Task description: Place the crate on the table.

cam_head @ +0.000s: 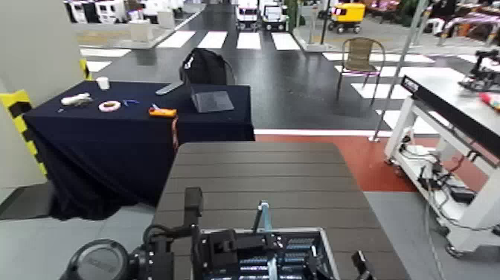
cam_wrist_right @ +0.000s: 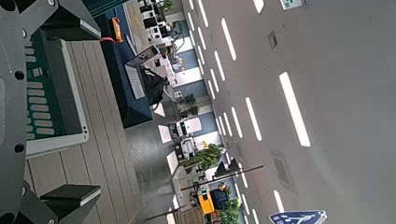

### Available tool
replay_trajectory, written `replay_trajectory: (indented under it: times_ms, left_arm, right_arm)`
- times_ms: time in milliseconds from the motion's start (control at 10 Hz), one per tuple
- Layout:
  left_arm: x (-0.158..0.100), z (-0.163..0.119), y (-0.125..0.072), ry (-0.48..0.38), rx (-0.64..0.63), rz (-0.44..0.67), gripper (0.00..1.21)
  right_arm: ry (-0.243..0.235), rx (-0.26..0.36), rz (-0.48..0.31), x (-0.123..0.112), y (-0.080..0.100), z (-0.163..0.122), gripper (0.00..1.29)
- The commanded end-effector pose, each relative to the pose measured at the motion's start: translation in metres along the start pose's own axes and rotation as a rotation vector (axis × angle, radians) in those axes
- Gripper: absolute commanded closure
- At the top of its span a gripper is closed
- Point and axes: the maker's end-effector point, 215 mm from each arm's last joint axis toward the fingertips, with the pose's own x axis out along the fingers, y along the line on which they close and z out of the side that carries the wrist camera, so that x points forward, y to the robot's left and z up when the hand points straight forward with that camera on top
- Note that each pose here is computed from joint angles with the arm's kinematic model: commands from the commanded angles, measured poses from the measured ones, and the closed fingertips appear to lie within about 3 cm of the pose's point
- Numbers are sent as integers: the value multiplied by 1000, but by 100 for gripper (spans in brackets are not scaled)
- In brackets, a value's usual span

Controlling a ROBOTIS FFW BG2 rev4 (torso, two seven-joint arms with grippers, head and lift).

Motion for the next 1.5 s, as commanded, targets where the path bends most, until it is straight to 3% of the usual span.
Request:
replay_trajectory:
  times_ms: [100, 600, 800, 1500]
  left_arm:
    - [1, 0, 0, 2, 0, 0, 119]
    - [4, 7, 3, 17, 13, 14, 119]
    - [9, 14, 15, 35, 18, 42, 119]
    - [36, 77, 29, 38, 157, 96, 119]
  right_arm:
    - [-1, 0, -1, 0, -1, 0, 14]
    - [-6, 2, -1, 0, -1, 1, 14]
    - [-9, 3, 1, 0, -1, 2, 14]
    - [-12, 7, 3, 1, 0, 2, 14]
